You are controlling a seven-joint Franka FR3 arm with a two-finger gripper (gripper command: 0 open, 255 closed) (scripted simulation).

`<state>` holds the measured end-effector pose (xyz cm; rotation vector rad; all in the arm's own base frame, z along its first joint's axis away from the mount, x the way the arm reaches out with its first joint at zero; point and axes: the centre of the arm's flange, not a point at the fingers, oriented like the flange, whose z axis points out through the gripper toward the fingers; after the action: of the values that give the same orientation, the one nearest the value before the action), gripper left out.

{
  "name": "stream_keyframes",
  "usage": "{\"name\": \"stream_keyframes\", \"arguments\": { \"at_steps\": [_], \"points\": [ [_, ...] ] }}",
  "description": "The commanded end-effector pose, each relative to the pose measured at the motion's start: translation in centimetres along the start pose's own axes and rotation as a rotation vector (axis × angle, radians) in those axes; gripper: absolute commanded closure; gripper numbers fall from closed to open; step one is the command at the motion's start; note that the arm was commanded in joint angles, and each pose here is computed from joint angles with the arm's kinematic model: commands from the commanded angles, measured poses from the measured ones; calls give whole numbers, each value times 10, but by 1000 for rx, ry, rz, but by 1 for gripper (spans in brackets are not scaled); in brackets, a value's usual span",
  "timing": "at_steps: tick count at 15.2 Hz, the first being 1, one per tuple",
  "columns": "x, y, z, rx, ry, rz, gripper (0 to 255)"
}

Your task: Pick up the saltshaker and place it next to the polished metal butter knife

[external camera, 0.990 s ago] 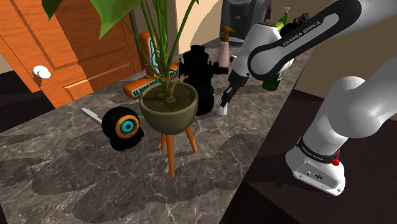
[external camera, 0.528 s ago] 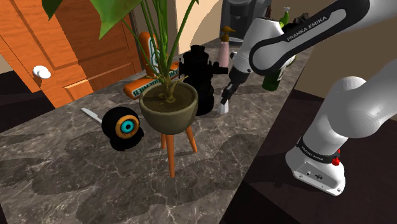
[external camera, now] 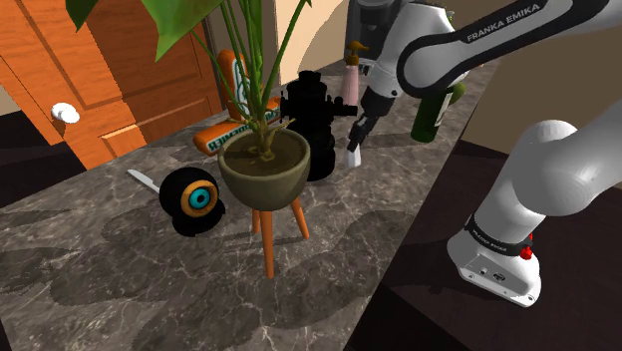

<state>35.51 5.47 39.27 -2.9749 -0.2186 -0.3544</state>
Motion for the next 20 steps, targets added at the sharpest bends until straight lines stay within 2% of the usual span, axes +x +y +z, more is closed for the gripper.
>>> {"name": "stream_keyframes", "arguments": {
  "at_steps": [1,20],
  "points": [
    [2,0,-10,0,-1,0,255],
    [26,-12,-106,0,-1,0,255]
  ]
}}
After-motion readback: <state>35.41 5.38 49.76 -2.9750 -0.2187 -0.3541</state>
